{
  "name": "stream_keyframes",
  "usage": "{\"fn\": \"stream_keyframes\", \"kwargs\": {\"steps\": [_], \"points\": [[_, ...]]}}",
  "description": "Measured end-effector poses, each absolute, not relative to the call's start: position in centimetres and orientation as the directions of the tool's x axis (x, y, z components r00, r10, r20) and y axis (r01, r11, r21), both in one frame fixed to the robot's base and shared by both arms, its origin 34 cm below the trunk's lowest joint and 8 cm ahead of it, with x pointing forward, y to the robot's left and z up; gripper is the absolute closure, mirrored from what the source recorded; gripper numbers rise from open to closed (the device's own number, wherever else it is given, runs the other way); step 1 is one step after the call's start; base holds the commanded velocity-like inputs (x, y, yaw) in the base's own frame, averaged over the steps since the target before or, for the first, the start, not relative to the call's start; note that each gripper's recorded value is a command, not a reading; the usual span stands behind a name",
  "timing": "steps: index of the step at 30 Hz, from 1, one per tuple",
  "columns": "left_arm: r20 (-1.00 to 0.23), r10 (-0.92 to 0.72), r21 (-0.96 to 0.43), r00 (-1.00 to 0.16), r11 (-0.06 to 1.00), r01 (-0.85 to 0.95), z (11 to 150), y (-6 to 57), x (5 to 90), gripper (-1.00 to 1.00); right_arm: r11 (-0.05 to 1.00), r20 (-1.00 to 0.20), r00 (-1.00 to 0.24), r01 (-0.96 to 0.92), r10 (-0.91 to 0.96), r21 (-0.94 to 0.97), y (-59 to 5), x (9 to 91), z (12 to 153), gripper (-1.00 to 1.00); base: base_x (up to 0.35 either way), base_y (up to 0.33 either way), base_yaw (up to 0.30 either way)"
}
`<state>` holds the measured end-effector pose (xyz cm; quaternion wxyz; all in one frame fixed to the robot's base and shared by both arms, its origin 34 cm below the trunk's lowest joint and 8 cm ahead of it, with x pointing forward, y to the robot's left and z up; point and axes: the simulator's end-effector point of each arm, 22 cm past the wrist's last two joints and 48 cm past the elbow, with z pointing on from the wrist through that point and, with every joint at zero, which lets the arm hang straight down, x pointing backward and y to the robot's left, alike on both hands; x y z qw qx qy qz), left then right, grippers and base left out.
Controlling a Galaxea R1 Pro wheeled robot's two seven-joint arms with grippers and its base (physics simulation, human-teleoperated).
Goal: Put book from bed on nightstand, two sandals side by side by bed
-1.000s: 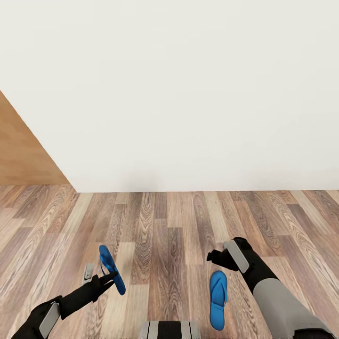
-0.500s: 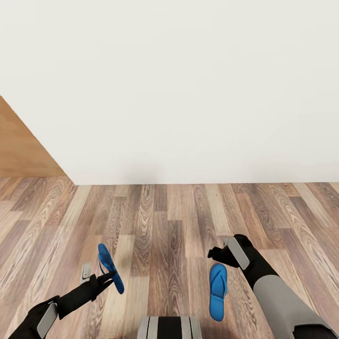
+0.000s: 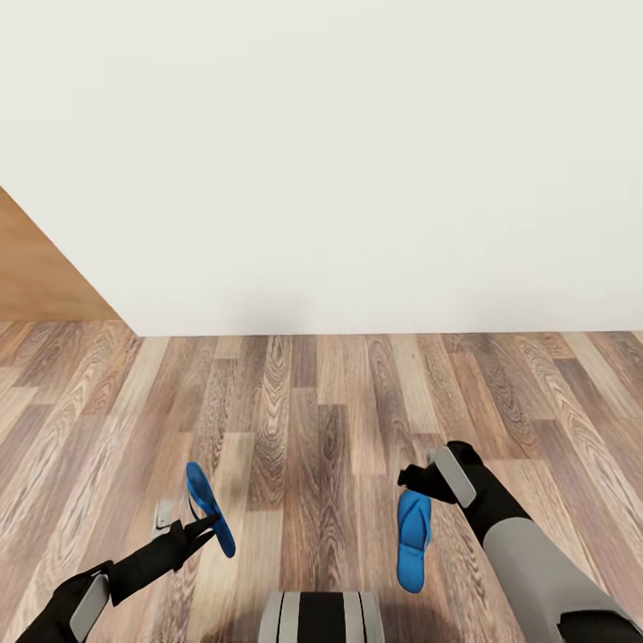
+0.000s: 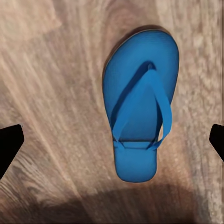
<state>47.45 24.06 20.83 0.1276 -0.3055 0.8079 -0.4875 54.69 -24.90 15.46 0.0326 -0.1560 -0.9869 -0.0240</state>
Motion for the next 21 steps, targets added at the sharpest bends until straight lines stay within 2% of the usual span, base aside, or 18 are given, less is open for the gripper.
{"fn": "stream_keyframes", "kwargs": {"steps": [21], "points": [[0.158, -0.618, -0.832, -0.770, 0.337, -0.441, 17.4, 23.9, 44.9, 1.00, 0.950, 0.112, -0.944, 0.313, 0.311, 0.005, -26.1, 54.3, 12.2, -1.00, 0.000, 0.000, 0.000]]}}
